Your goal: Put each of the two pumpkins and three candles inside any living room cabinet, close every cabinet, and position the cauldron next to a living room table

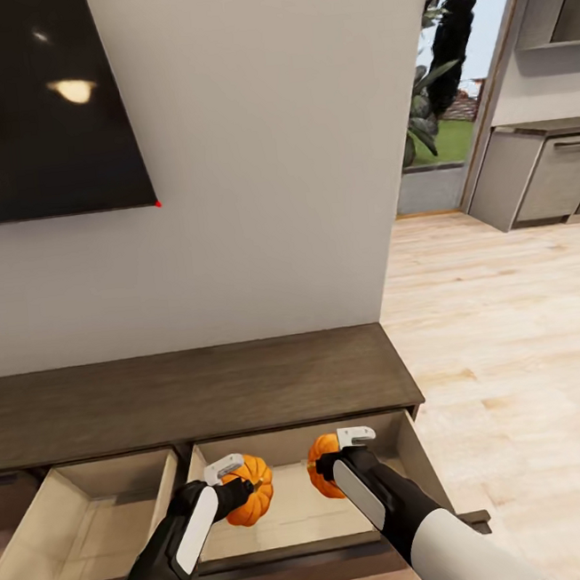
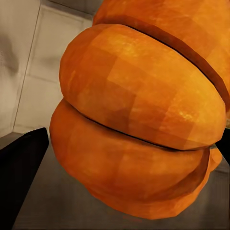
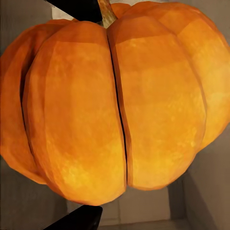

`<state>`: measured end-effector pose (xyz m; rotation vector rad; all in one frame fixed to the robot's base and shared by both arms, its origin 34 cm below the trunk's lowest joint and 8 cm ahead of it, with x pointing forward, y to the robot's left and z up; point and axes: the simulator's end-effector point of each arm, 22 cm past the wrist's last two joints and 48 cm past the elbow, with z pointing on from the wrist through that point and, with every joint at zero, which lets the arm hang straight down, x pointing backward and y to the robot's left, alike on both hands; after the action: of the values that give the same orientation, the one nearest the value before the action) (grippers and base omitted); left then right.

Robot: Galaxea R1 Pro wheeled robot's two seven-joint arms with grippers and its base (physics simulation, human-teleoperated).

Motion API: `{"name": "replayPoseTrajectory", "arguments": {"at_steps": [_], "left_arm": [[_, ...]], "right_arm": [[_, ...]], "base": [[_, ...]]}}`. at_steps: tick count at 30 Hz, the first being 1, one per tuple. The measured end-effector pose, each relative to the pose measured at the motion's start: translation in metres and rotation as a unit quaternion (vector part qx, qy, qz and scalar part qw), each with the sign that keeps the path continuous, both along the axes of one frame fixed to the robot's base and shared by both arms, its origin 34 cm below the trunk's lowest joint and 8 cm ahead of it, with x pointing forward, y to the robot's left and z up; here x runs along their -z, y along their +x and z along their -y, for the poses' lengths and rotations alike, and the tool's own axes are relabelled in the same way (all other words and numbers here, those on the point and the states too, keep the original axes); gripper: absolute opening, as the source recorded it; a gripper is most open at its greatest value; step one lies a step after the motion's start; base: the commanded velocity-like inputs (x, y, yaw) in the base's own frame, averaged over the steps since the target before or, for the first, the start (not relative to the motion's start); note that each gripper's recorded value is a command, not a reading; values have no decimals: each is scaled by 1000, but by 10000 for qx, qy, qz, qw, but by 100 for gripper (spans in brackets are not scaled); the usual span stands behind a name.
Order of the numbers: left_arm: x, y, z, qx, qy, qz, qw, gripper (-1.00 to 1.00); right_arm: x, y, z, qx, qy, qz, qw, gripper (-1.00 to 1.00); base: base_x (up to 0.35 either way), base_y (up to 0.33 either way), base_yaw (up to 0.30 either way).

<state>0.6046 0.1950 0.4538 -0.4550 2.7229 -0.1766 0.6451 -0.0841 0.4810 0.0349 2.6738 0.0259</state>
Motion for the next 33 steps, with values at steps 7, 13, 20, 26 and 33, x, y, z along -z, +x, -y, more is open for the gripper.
{"name": "replayPoseTrajectory", "arguments": {"at_steps": [7,13,20,26,33], "left_arm": [[0,0,0,-2,-12,2,10000,-100],[7,-1,1,6,-26,21,10000,-100],[21,-3,1,3,-10,28,10000,-100],[34,-5,1,3,-5,26,10000,-100],[48,-9,1,5,2,27,10000,-100]], "right_arm": [[0,0,0,0,-6,-1,10000,-100],[7,-1,0,1,-9,8,10000,-100],[21,-3,0,-2,-3,15,10000,-100],[33,-5,0,-3,-4,20,10000,-100],[49,-9,0,-2,-4,-2,10000,-100]], "base": [[123,0,10],[6,0,199],[0,0,37],[0,0,1],[0,0,0]]}}
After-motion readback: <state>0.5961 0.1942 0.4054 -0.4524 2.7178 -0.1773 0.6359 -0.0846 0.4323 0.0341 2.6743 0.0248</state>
